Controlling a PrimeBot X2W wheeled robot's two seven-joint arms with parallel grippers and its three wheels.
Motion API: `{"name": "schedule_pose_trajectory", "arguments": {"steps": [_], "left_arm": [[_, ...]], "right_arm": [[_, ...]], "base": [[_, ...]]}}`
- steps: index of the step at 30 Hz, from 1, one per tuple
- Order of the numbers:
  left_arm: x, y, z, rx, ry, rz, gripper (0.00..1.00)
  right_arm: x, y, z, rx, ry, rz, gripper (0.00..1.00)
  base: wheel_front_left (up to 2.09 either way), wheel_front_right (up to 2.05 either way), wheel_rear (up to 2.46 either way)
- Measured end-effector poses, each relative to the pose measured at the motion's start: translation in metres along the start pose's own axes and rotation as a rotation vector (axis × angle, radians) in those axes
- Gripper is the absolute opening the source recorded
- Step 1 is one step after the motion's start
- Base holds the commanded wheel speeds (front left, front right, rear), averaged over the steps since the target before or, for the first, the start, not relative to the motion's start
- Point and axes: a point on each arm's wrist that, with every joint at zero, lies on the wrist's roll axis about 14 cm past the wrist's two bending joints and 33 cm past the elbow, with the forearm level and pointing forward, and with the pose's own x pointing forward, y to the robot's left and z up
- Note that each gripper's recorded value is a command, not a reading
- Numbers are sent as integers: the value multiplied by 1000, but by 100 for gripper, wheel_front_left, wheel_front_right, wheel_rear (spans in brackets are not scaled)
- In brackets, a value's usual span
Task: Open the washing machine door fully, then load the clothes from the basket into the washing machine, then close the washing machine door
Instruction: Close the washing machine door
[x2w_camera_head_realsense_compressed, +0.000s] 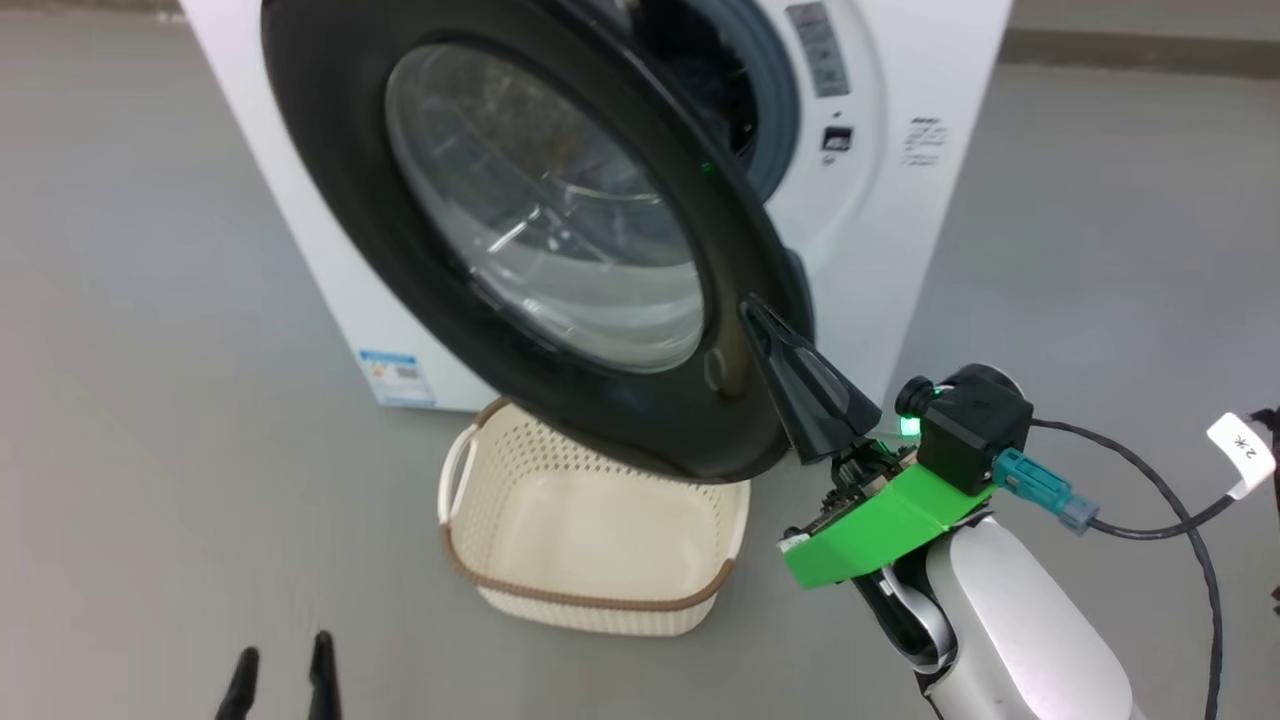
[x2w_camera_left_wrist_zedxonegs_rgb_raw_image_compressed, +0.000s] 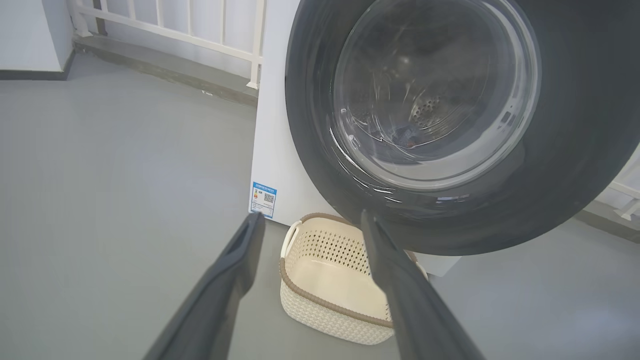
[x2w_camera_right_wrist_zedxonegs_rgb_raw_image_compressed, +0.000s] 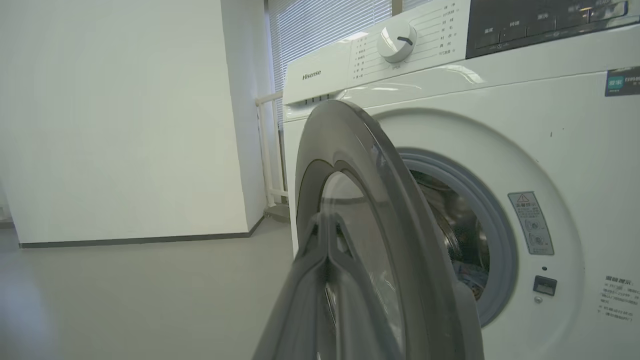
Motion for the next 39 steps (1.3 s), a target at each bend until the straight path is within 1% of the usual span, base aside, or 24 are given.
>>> {"name": "schedule_pose_trajectory", "arguments": {"steps": [1, 6, 13, 17, 24, 32, 39], "left_arm": [[2, -2, -1, -14, 4, -2, 100], [13, 5, 3, -36, -8, 28, 100], [16, 22, -6, -30, 24, 98, 100], [18, 28, -9, -25, 34, 120, 100], [23, 32, -13, -25, 49, 140, 100], [34, 23, -23, -55, 72, 121, 100], [42, 22, -29, -58, 91, 122, 100]], "right_arm": [[1, -3, -17, 18, 40, -6, 0], [3, -20, -54, 43, 114, -42, 0], [20, -28, -79, 77, 130, -40, 0], [22, -27, -96, 93, 155, -31, 0], [21, -37, -111, 90, 178, -52, 0], [30, -52, -114, 59, 165, -67, 0], [34, -63, -123, 47, 167, -81, 0]], "base": [[0, 0, 0], [0, 0, 0], [0, 0, 0], [0, 0, 0], [0, 0, 0], [0, 0, 0], [0, 0, 0]]}}
